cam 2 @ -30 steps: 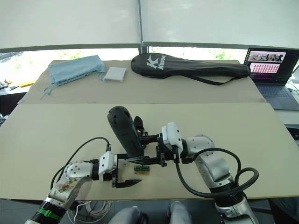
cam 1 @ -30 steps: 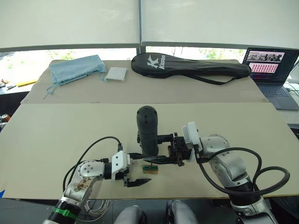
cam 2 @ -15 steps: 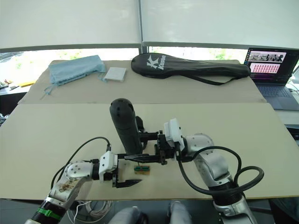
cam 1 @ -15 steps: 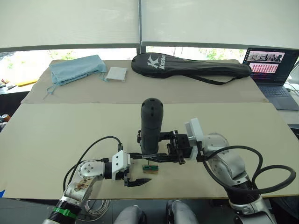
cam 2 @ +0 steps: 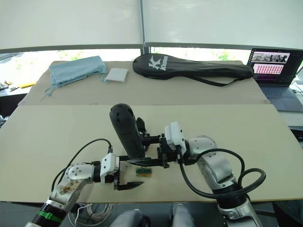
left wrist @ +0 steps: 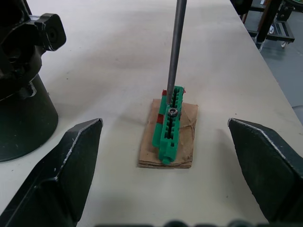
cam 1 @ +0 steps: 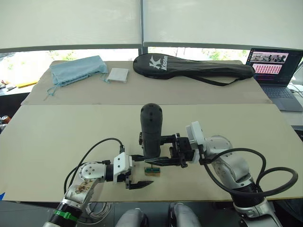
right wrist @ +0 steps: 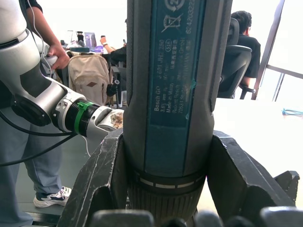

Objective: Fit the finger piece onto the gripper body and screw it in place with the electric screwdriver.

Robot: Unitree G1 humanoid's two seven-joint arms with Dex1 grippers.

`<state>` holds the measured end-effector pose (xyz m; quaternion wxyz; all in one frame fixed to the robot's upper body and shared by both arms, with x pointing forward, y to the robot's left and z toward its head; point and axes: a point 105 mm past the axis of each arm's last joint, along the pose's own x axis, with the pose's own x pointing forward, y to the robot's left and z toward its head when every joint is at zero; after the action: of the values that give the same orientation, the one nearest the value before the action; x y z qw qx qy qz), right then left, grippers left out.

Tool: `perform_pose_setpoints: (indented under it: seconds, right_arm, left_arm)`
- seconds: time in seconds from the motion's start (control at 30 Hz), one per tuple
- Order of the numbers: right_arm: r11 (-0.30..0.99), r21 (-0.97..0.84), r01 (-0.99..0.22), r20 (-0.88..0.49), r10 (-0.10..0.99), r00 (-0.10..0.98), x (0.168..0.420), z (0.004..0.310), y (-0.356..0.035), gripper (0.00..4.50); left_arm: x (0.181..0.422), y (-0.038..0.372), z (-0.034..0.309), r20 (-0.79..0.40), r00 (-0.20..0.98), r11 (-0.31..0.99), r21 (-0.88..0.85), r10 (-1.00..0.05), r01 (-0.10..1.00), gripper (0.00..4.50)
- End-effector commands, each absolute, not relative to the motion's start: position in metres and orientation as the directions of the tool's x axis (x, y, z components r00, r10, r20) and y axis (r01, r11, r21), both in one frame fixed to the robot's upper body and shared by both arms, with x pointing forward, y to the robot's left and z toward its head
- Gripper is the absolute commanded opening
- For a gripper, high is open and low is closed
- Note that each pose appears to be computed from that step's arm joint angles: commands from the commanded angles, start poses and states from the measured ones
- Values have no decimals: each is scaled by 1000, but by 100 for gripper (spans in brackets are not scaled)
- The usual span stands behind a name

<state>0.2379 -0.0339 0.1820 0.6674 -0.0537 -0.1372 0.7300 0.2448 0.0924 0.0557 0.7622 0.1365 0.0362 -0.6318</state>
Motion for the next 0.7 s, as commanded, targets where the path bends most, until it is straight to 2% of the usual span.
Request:
perform_pose_setpoints:
  seconds: [0.03, 0.7]
  right_arm:
    - [-82, -318, -945, 138, 982, -132, 232, 195, -32, 193]
    - [-95, -306, -947, 136, 980, -142, 229, 194, -32, 193]
  left_arm:
    - [239, 92, 37, -279, 190, 171, 93, -941, 981, 448]
    - [239, 91, 38, -277, 191, 173, 88, -942, 981, 448]
